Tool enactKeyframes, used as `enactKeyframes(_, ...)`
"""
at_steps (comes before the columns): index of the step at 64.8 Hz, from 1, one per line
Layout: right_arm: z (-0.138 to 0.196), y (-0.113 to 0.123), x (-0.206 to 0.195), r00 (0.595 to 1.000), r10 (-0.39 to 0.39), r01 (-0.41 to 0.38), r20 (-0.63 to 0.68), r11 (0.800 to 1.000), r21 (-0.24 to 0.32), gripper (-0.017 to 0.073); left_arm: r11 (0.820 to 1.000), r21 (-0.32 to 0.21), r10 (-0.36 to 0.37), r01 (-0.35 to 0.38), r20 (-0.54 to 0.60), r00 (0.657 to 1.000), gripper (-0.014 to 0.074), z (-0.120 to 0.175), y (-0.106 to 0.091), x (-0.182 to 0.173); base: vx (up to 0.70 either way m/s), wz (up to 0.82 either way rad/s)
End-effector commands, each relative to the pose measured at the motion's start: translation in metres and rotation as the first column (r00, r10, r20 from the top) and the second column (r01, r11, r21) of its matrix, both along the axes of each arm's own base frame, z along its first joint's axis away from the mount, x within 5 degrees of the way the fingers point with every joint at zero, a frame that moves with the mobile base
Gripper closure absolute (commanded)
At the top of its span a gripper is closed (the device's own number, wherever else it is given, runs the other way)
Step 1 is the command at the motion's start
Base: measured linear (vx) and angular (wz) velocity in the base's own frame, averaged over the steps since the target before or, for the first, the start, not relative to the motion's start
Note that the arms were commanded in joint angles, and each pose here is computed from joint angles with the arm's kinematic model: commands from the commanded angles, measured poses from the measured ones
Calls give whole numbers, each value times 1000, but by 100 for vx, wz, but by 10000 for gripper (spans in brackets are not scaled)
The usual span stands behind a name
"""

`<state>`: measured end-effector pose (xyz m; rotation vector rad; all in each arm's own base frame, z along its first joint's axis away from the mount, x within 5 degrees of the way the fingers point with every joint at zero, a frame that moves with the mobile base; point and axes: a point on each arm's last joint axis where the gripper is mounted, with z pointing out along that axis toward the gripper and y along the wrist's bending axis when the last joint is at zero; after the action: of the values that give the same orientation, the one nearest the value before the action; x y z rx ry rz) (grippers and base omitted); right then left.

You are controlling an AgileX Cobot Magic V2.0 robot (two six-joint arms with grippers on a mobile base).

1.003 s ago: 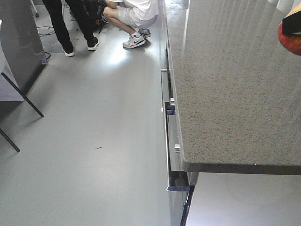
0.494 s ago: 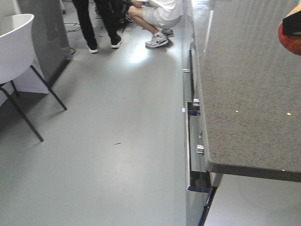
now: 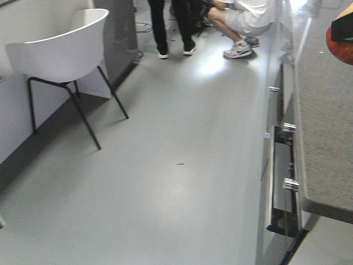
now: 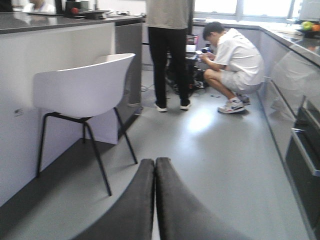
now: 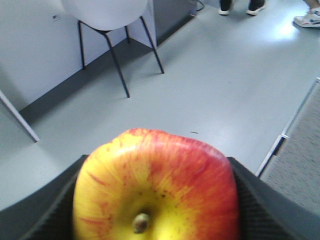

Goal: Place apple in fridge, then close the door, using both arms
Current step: 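Drive the base away from the counter holding the apple in the right gripper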

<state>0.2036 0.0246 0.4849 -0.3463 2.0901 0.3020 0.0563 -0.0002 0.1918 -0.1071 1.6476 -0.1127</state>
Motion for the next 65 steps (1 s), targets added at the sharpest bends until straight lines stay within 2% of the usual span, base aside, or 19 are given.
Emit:
enactKeyframes(1, 16, 0, -5, 994, -16, 13, 107, 1000, 27, 534, 1000, -10, -7, 8, 107, 994, 600, 14, -1, -2, -4, 41)
enactKeyframes(65, 16, 0, -5, 994, -15, 13, 106, 1000, 27, 534, 1000, -10, -7, 8, 107, 994, 600, 14, -1, -2, -3, 38)
